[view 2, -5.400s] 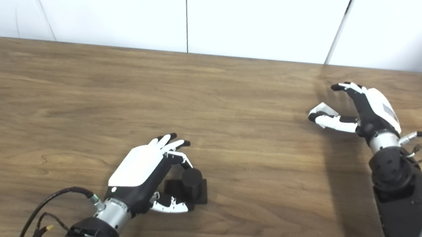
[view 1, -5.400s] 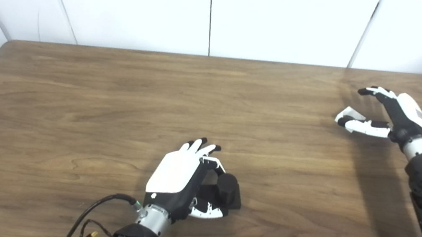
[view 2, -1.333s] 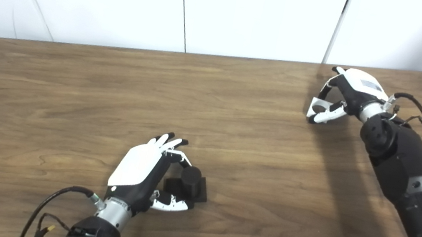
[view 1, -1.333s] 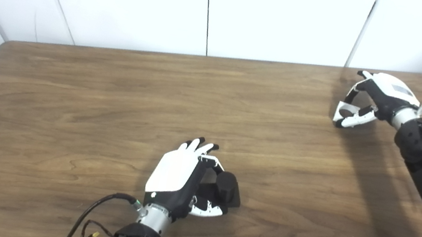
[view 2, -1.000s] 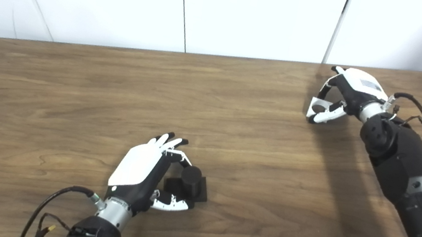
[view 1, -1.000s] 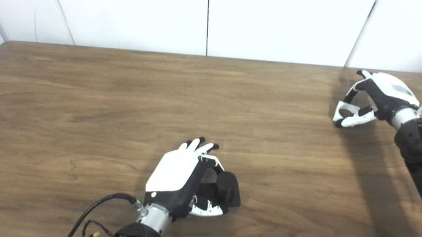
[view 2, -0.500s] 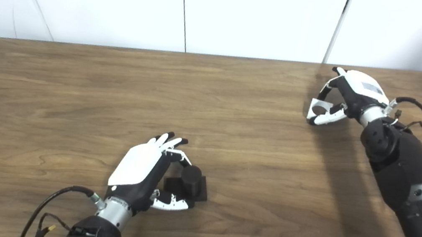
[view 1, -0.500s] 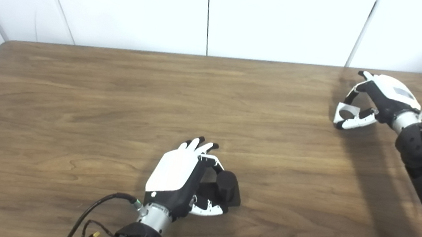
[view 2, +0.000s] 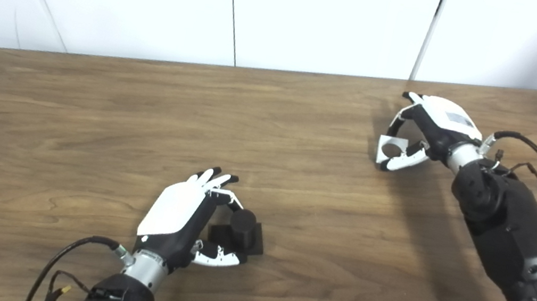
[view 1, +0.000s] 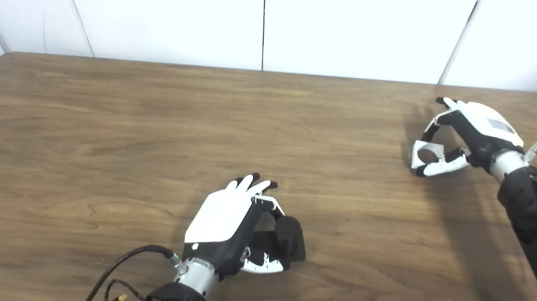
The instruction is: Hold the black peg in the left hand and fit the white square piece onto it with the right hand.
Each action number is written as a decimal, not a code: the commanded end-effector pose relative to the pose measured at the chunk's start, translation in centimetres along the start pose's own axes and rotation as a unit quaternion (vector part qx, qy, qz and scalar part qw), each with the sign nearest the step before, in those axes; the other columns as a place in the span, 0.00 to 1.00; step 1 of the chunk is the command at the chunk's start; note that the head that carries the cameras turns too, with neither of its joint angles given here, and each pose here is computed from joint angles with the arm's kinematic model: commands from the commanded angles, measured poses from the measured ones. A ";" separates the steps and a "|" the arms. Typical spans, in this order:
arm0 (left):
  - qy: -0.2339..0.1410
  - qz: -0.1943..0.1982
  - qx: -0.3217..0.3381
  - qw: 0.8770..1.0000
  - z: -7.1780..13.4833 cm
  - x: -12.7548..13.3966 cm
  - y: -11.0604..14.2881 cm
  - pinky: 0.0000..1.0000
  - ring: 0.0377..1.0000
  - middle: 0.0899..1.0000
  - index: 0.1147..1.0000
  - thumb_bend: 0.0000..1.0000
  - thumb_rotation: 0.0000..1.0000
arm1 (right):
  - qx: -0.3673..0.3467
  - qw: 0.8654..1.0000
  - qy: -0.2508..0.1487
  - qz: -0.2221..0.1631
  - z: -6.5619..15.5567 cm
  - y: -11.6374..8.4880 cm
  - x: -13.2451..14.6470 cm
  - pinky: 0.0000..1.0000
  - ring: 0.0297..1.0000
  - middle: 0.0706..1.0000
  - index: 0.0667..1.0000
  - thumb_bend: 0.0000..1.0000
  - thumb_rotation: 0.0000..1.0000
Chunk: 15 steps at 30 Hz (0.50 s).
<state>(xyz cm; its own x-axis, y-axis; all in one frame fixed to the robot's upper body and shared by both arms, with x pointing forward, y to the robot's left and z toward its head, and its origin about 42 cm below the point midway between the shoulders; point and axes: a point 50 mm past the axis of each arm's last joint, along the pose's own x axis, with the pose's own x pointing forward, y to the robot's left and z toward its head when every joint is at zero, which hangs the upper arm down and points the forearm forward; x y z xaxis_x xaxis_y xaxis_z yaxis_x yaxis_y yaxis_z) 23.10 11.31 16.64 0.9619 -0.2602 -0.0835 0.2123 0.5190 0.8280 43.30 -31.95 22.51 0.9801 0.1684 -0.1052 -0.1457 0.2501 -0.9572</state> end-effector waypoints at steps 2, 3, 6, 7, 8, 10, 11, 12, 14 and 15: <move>-0.011 0.017 0.003 1.000 0.6 0.4 0.3 1.00 1.00 0.92 0.43 0.52 0.06 | -0.013 0.999 -0.025 -0.039 1.2 -2.9 -0.1 1.00 1.00 0.96 0.46 0.52 0.16; -0.012 0.017 0.004 1.000 0.6 0.4 0.3 1.00 1.00 0.92 0.43 0.52 0.06 | -0.015 0.999 -0.032 -0.039 1.6 -2.9 -0.2 1.00 1.00 0.96 0.46 0.52 0.16; -0.013 0.017 0.005 1.000 0.6 0.5 0.3 1.00 1.00 0.92 0.43 0.52 0.06 | -0.013 0.998 -0.046 -0.040 2.4 -3.1 -0.6 1.00 1.00 0.96 0.46 0.52 0.16; -0.012 0.017 0.005 1.000 0.6 0.5 0.2 1.00 1.00 0.92 0.43 0.52 0.06 | -0.013 0.998 -0.049 -0.040 2.6 -3.2 -0.7 1.00 1.00 0.97 0.46 0.52 0.16; -0.012 0.017 0.004 1.000 0.6 0.5 0.2 1.00 1.00 0.92 0.43 0.52 0.06 | -0.013 0.998 -0.053 -0.040 3.0 -3.3 -0.9 1.00 1.00 0.97 0.46 0.52 0.16; -0.011 0.018 0.004 1.000 0.6 0.4 0.2 1.00 1.00 0.92 0.42 0.52 0.06 | -0.015 0.997 -0.061 -0.038 3.8 -3.5 -1.2 1.00 1.00 0.97 0.45 0.52 0.16; -0.011 0.018 0.003 1.000 0.6 0.4 0.2 1.00 1.00 0.92 0.42 0.52 0.06 | -0.017 0.997 -0.066 -0.037 4.3 -3.6 -1.4 1.00 1.00 0.97 0.45 0.52 0.16; -0.011 0.018 0.002 1.000 0.7 0.4 0.2 1.00 1.00 0.92 0.42 0.52 0.06 | -0.017 0.997 -0.072 -0.036 4.7 -3.6 -1.6 1.00 1.00 0.97 0.45 0.52 0.16; -0.011 0.018 0.002 1.000 0.6 0.5 0.1 1.00 1.00 0.92 0.42 0.52 0.06 | -0.012 0.995 -0.088 -0.036 5.4 -3.8 -2.1 1.00 1.00 0.96 0.45 0.52 0.16; -0.011 0.018 0.002 1.000 0.6 0.5 0.1 1.00 1.00 0.92 0.42 0.52 0.06 | -0.011 0.995 -0.096 -0.035 5.8 -3.8 -2.3 1.00 1.00 0.96 0.45 0.52 0.16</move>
<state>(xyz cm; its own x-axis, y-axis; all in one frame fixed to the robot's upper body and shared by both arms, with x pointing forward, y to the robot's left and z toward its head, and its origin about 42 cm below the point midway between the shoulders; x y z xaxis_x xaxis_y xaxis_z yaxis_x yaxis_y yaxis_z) 23.15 11.16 16.57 0.9634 -0.2567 -0.0778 0.2055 0.5201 0.8290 40.84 -28.47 25.64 0.9525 0.2993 -0.0563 -0.1303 0.2334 -0.9636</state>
